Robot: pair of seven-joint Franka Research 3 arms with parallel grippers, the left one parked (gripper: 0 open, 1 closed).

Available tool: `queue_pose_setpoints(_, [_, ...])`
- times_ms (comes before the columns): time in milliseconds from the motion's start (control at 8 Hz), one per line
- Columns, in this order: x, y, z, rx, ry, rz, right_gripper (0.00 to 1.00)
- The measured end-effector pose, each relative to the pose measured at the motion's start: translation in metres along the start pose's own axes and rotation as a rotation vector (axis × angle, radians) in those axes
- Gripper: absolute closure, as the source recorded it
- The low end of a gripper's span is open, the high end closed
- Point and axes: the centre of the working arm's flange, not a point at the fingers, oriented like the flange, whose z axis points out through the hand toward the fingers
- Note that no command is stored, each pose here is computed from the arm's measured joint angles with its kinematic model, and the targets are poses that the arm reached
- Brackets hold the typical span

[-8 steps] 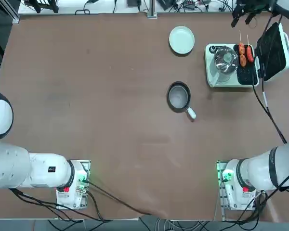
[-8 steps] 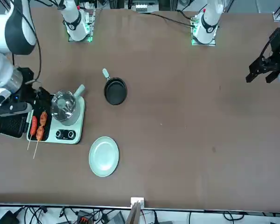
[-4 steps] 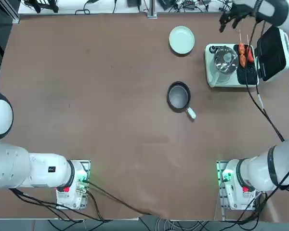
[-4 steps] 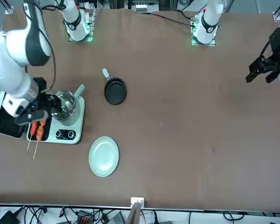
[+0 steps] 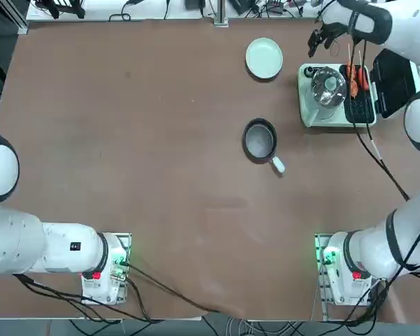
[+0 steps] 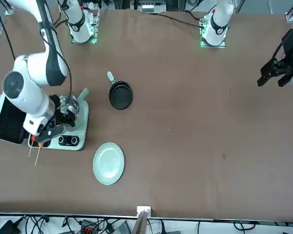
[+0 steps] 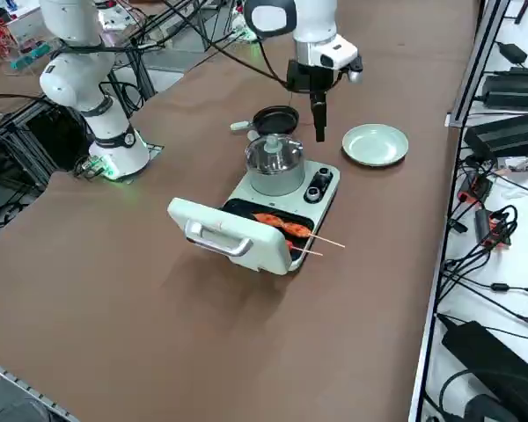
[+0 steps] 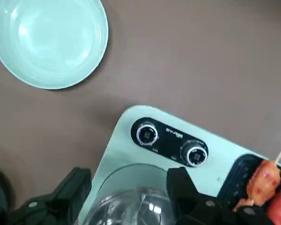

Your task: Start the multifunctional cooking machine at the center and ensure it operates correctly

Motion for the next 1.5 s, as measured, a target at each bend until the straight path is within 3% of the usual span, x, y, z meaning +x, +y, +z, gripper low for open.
queue_pose_setpoints(375, [0.010, 0.003, 0.031, 0.002, -0.019, -0.081, 0.01])
queue_pose_setpoints(750, [0.015, 0.021, 0.050, 0.076, -0.001, -0.169, 0.04])
queue_pose_setpoints(1500, [0.020, 0.042, 0.089, 0.064, -0.041, -0.217, 0.09])
